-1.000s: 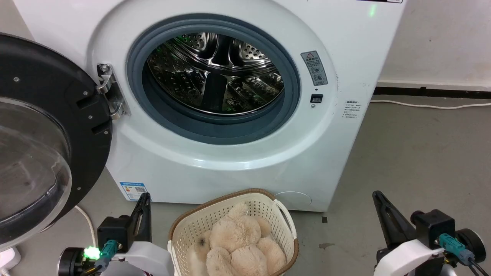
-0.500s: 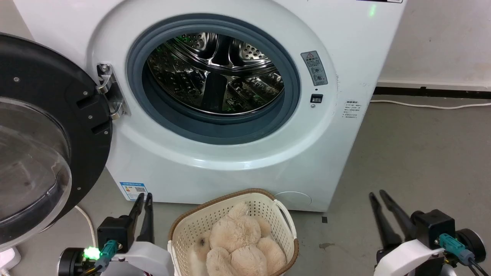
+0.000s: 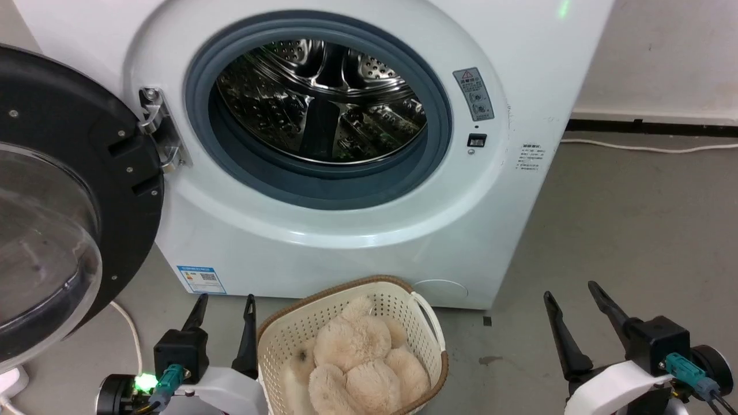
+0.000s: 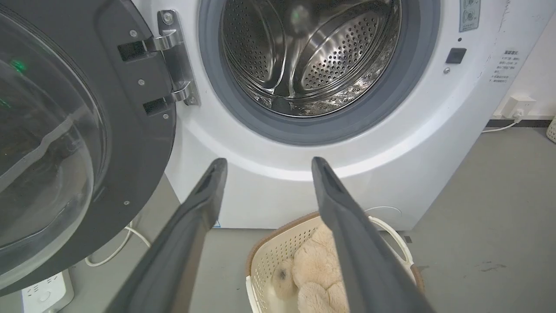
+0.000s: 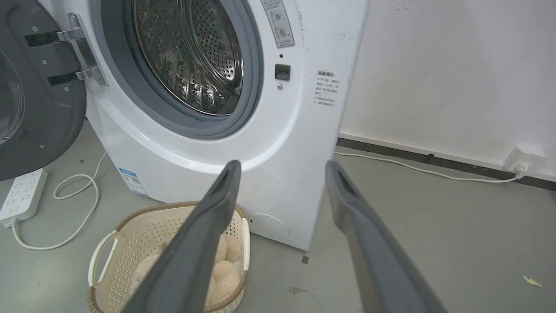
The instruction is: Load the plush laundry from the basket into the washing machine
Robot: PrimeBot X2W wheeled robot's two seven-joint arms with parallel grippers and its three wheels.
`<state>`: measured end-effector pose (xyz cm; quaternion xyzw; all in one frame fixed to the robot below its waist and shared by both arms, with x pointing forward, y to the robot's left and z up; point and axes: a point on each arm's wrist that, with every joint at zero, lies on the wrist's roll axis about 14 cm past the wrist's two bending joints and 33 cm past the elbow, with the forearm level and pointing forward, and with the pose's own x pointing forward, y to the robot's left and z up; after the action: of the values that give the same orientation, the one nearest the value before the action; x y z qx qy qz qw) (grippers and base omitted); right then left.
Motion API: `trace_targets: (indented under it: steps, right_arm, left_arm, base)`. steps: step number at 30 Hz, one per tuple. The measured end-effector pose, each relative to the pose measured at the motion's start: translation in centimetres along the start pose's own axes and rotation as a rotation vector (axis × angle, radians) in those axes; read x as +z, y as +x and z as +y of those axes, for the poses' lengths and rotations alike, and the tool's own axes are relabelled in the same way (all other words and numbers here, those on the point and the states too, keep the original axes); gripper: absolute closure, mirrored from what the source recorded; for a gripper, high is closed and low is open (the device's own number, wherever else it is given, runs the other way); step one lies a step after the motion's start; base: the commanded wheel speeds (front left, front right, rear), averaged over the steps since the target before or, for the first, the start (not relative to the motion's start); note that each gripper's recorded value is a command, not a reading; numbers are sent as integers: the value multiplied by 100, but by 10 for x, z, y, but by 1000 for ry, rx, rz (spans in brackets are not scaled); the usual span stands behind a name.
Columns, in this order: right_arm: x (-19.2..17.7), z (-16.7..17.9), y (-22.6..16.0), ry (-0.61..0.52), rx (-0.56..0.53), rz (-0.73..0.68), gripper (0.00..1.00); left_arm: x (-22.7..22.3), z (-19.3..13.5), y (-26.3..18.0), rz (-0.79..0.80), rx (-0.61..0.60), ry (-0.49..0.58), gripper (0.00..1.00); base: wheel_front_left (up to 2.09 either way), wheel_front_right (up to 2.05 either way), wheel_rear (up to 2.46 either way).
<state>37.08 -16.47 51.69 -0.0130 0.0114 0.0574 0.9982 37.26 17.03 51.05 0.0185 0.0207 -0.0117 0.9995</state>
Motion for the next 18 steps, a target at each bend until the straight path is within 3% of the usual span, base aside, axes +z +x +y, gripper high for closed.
trace_targets:
  steps: [18]
  right_arm:
    - [-31, -14, 6, 52, -44, 67, 0]
  left_arm:
    - [-57, -26, 28, 168, -108, -22, 0]
  base:
    - [0, 0, 0]
